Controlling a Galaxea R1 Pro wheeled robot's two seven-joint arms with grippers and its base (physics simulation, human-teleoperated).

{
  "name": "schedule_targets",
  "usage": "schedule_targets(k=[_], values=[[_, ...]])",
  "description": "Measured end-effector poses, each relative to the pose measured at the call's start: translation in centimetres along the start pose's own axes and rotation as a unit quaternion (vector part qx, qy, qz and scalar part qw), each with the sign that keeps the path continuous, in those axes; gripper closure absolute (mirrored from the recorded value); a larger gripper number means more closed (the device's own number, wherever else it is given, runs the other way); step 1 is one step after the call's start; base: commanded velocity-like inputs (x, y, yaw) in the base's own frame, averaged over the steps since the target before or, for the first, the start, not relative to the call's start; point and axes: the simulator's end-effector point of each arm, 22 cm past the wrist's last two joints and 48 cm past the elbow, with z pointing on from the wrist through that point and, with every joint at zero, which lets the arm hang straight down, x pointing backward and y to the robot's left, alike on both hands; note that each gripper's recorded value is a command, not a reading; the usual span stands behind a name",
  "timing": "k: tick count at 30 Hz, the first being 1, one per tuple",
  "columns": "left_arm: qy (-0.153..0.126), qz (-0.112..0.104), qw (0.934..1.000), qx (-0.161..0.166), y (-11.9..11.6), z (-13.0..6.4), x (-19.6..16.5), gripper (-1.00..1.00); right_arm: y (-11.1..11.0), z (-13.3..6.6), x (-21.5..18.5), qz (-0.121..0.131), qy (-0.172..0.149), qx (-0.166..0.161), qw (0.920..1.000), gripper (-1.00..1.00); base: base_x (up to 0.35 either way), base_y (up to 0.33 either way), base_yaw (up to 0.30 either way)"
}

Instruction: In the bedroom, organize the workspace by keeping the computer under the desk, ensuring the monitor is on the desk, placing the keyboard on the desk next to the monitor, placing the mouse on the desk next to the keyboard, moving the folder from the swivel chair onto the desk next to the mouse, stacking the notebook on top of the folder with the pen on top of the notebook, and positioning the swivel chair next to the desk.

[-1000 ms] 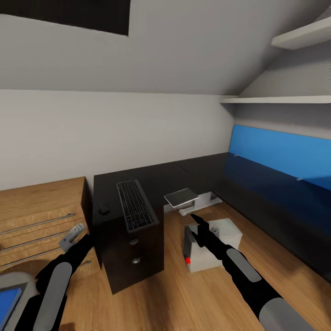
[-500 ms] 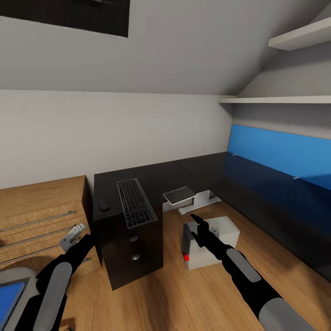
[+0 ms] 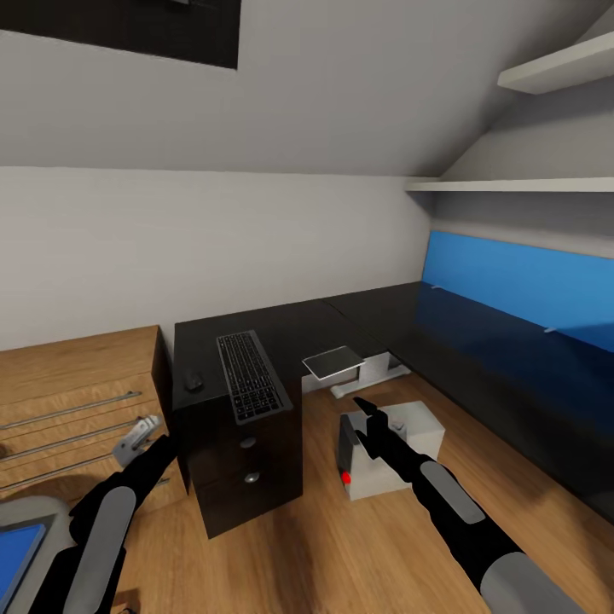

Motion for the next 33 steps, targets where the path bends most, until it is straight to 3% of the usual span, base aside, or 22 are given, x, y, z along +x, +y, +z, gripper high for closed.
schedule_targets(k=[11,16,22,26,33], values=[[0.01,0.011,0.9998,0.011,-1.1,0.0,1.1,-1.0,-2.0,-0.2,-0.5,-0.003,-0.009,0.022,0.9997,-1.0,0.0,0.0,0.0],[0.016,0.017,0.9996,0.014,-1.5,0.0,1.7,-1.0,-3.2,-0.3,-0.7,-0.023,-0.017,0.038,0.9989,-1.0,0.0,0.0,0.0],[0.048,0.033,0.9982,-0.012,0.4,1.3,4.8,-1.0,-4.1,-0.2,-1.3,-0.074,-0.038,0.054,0.9951,-1.0,0.0,0.0,0.0],[0.065,0.065,0.9951,-0.037,1.8,1.9,6.6,-1.0,-5.6,0.0,-0.6,-0.121,-0.051,0.077,0.9884,-1.0,0.0,0.0,0.0],[0.087,0.106,0.9878,-0.074,3.7,2.2,8.5,-1.0,-10.5,-1.5,-0.4,-0.213,-0.056,0.148,0.9641,-1.0,0.0,0.0,0.0]])
